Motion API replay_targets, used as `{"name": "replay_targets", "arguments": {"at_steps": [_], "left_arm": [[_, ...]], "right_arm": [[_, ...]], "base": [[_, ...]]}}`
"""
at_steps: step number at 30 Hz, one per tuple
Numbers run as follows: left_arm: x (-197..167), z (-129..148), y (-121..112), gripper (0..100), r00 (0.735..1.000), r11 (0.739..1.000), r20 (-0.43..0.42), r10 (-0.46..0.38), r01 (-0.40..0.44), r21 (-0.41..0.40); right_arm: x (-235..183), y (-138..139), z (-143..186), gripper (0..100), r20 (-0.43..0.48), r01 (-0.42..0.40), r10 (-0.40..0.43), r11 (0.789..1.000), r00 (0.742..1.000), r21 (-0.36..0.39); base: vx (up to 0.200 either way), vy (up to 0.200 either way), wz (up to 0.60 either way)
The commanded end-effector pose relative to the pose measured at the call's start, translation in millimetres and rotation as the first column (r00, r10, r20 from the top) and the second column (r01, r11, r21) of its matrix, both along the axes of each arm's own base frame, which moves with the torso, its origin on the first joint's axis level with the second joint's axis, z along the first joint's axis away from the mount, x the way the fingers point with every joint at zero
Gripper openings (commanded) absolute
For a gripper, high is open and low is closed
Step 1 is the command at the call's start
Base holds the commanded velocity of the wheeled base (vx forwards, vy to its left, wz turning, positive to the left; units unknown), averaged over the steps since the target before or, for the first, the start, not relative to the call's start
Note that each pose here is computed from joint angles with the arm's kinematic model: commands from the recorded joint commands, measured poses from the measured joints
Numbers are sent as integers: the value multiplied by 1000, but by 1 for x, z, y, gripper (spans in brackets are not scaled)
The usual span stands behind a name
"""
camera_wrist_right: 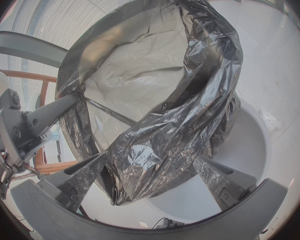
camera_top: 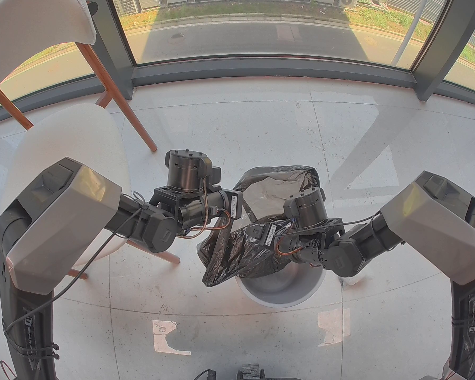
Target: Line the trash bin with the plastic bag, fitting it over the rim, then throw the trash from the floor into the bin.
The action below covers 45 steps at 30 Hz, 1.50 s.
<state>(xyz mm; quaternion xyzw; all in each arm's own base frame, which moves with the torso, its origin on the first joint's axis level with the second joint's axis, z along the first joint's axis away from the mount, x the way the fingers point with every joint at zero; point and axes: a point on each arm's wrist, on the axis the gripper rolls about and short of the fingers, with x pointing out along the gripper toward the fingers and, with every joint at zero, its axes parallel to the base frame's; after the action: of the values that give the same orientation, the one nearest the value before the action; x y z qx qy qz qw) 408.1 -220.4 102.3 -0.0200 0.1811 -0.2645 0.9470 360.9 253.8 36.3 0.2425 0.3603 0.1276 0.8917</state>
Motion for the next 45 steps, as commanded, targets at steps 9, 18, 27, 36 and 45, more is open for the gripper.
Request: {"name": "replay_targets", "arguments": {"at_steps": [9,18,27,36,45], "left_arm": [[1,0,1,0,1000,1000,0,2,-2,-1],[1,2,1,0,1000,1000,5,2,-2,-3],[0,1,2,0,1000,1000,2,3,-3,-1],[4,-1,11,0,1000,1000,-5,26,-26,5],[8,-13,28,0,997,997,-37,73,-72,30]], "right_arm": [[11,3,-4,100,13,9,-9,1000,1000,9],[16,7,-13,0,16,20,-20,1000,1000,2],[16,6,-14,0,15,29,-29,1000,999,-4],[-7,-28,42,0,39,41,-42,999,998,28],[-56,-84,0,0,-171,39,-59,992,984,-118]], "base": [[0,0,0],[0,0,0],[0,0,0],[0,0,0],[0,0,0]]}}
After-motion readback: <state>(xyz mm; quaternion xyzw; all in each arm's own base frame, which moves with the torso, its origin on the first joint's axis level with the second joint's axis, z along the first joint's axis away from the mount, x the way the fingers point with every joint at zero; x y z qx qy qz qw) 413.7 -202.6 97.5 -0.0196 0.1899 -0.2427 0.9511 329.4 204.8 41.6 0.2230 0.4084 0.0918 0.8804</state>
